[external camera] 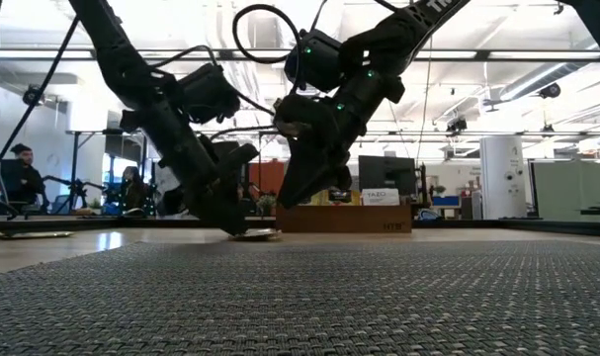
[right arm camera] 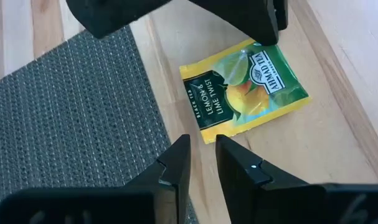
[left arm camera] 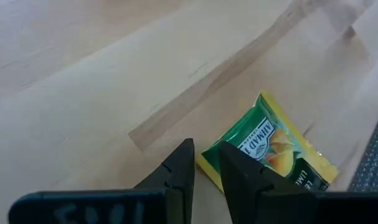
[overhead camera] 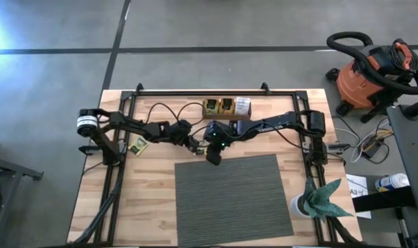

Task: Pick & Place Tea
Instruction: Put the yellow tea bag into the left section of the wooden organizer

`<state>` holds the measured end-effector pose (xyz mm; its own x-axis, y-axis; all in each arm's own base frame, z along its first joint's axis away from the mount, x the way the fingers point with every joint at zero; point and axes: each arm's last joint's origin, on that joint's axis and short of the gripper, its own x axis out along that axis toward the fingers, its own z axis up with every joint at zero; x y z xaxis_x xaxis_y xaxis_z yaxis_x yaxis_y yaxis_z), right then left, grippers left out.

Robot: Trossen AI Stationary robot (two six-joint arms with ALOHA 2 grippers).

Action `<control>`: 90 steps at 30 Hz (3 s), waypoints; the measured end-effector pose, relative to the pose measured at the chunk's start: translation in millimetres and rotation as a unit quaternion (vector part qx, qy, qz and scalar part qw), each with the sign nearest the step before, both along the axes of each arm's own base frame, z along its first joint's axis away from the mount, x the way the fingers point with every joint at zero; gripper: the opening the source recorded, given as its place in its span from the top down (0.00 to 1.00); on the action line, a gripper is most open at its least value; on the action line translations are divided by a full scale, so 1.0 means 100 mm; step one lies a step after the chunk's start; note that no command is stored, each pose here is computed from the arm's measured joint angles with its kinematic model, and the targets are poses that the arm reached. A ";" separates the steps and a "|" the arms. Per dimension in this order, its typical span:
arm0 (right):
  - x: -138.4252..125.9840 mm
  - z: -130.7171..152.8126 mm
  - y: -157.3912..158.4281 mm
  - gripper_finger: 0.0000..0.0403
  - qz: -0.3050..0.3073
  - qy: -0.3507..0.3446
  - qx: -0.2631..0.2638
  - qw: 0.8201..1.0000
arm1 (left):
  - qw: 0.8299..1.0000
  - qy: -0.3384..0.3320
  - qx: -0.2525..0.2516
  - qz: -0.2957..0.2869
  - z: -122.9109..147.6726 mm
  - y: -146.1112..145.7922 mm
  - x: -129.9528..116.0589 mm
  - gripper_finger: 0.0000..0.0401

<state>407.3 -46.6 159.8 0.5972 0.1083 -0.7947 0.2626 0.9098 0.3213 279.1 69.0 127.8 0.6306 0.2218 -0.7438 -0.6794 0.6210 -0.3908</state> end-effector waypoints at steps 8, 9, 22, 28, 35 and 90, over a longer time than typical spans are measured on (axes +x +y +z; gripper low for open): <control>-0.01 -0.01 0.00 0.79 -0.001 0.006 0.002 1.000 | 1.000 -0.028 0.002 -0.004 0.15 -0.03 -0.02 0.82; -0.01 -0.01 0.00 0.78 -0.001 0.009 0.002 1.000 | 0.999 -0.032 0.007 -0.006 0.17 -0.03 -0.01 0.82; -0.05 -0.06 0.03 0.79 0.002 0.026 0.005 1.000 | 0.999 -0.031 -0.005 -0.034 0.10 -0.06 0.04 0.82; -0.06 -0.06 0.05 0.78 -0.006 0.031 0.013 0.999 | 0.999 -0.012 -0.020 -0.038 -0.04 -0.06 0.07 0.82; -0.11 -0.09 0.07 0.73 -0.031 0.066 0.033 0.997 | 0.999 -0.011 -0.032 -0.040 -0.06 -0.08 0.08 0.82; -0.32 -0.49 -0.20 0.70 -0.318 -0.029 0.272 0.908 | 0.974 -0.053 -0.103 0.195 -0.06 -0.56 0.13 0.82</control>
